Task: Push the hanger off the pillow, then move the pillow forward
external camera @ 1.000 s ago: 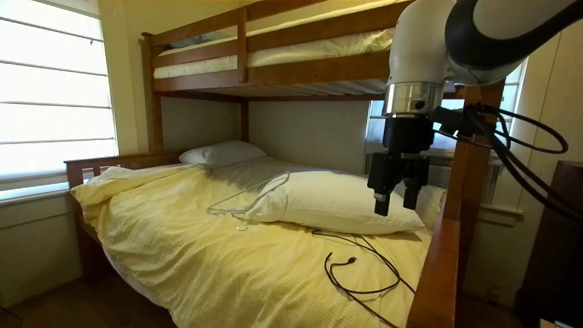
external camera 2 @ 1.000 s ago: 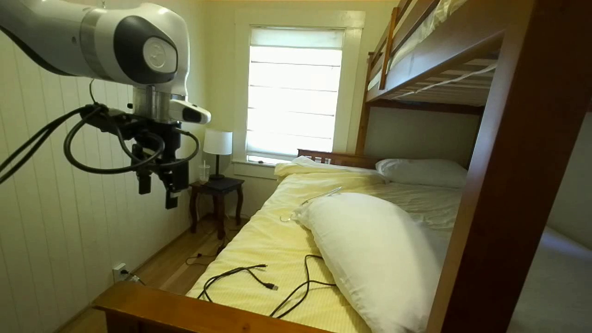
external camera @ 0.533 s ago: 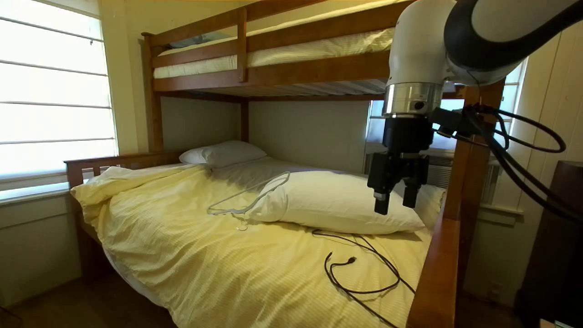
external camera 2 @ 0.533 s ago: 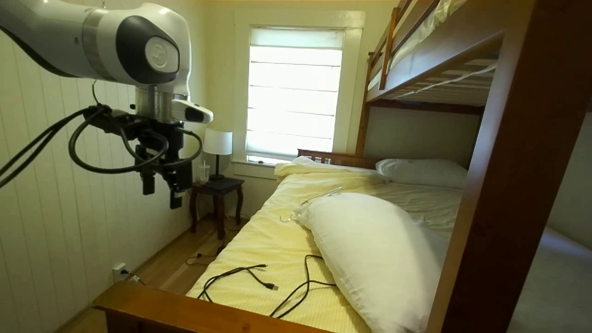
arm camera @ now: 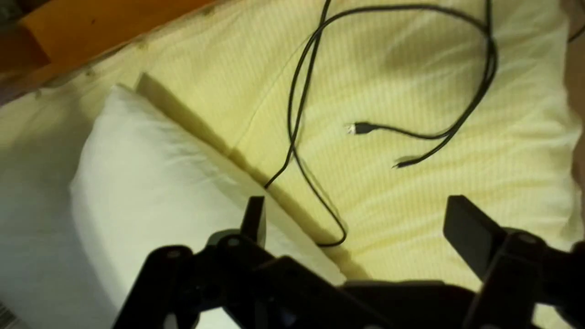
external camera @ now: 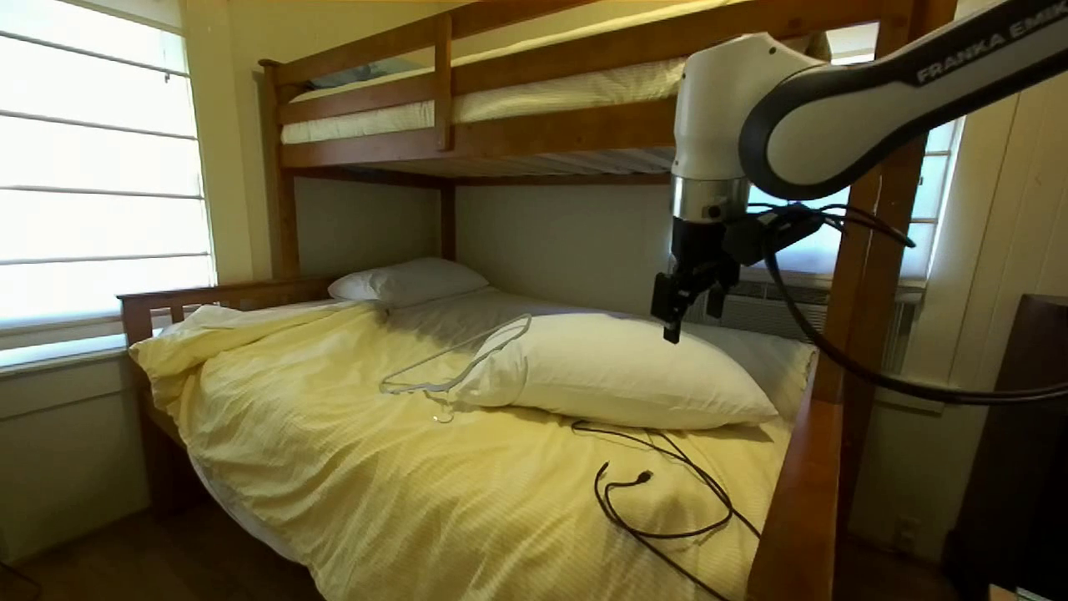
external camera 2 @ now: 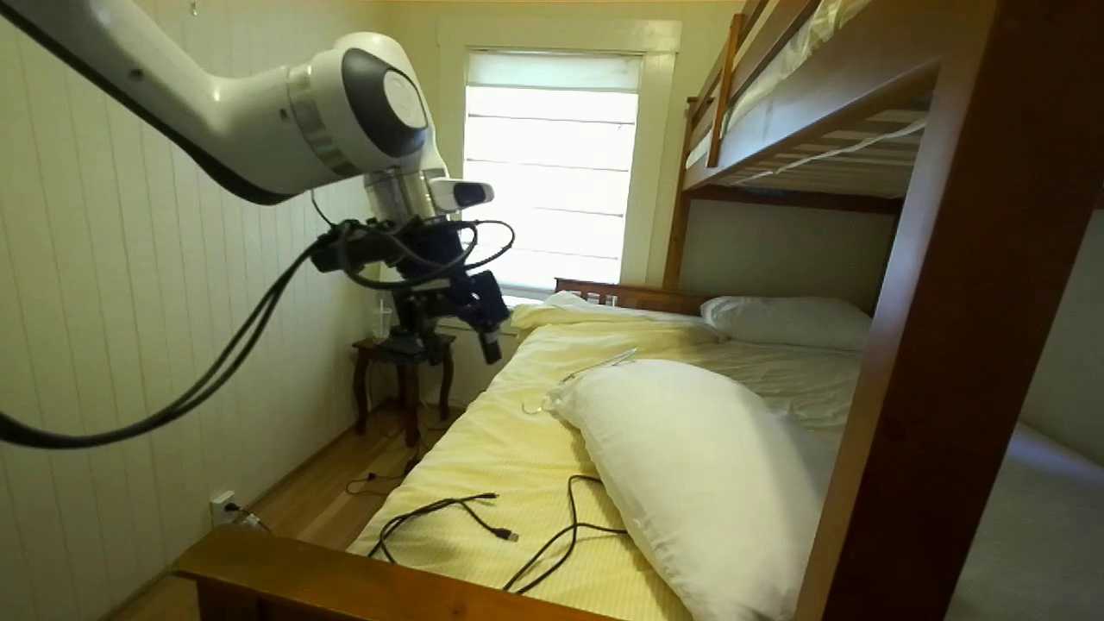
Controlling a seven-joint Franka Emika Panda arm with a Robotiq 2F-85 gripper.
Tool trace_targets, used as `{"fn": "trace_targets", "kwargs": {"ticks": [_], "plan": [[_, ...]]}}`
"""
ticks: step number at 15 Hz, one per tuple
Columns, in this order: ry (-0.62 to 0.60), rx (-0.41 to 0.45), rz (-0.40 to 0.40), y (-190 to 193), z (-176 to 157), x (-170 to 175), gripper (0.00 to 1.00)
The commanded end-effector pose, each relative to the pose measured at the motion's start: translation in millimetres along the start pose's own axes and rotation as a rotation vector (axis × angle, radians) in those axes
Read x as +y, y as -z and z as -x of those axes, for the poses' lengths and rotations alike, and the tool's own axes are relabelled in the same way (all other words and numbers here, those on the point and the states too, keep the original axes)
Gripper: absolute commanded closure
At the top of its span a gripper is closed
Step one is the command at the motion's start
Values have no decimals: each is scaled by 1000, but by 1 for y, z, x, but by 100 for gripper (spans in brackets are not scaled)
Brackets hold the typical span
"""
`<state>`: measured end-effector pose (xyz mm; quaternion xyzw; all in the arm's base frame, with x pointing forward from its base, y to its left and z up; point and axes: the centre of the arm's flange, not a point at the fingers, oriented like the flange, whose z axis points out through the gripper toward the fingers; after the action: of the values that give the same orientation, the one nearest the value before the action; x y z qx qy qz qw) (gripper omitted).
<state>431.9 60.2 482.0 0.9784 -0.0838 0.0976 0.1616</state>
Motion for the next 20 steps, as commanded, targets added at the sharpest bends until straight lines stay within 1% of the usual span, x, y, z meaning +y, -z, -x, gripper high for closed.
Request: {"fn": "trace_targets", "kwargs": {"ticks": [1,2,3,4,5,7,13,15,17,20], "plan": [[1,137,107,-20,-76,-13,0],[18,195,125,-24,-94,-17,0],[8,223,139,-26,-108,-23,0],[26,172,101,-19,-62,-5,0],[23,192,111,-23,-75,-9,0],[22,197,112,-30,-89,-15,0],[21,206,111,-28,-95,-17,0],[31,221,153,-41,-115,-13,0],[98,245,224,-50,-140,-9,0],[226,257,302,-66,-186,-4,0]]}}
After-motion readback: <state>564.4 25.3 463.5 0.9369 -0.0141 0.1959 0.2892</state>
